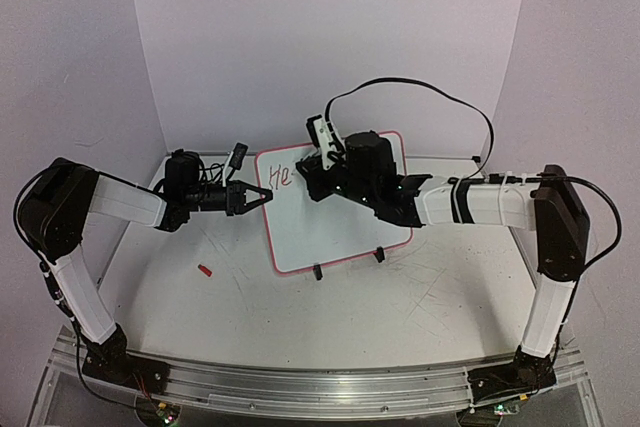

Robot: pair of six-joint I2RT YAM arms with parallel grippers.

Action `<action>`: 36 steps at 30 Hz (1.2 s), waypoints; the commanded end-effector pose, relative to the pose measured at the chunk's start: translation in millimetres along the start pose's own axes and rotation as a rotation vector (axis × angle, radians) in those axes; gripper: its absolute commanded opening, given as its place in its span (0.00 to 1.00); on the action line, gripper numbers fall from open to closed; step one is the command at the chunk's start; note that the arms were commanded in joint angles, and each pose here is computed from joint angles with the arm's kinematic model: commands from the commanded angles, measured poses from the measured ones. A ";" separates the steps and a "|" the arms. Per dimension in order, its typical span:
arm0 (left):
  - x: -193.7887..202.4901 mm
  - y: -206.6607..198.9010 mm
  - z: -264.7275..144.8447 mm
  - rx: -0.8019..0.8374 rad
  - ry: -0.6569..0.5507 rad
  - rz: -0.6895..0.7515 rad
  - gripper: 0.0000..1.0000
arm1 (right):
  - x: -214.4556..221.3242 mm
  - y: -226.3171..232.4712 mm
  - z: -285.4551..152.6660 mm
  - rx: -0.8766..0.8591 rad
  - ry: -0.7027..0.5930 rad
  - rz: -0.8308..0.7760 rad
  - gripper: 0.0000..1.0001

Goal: Write a sentence on the whiteboard

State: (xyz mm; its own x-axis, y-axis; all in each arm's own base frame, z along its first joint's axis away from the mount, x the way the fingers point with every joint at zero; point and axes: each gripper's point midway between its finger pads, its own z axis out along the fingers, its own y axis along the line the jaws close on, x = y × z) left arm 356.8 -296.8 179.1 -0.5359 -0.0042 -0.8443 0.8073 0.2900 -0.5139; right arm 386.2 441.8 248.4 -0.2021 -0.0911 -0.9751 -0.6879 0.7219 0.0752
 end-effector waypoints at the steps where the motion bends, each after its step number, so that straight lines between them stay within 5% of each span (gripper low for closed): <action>1: -21.1 7.7 -0.8 -0.062 -0.048 0.130 0.00 | 10.2 -2.7 -2.4 0.017 0.019 0.008 0.00; 36: -20.4 6.2 -1.5 -0.062 -0.046 0.130 0.00 | -22.5 -33.8 -9.8 0.166 -0.054 -0.017 0.00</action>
State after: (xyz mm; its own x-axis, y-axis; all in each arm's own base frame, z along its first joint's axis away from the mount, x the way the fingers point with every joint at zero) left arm 357.9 -296.4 178.5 -0.5376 -0.0062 -0.8432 0.8041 0.2973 -0.5149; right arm 387.3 431.8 241.5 -0.2008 -0.1038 -0.9741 -0.6346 0.7713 0.0487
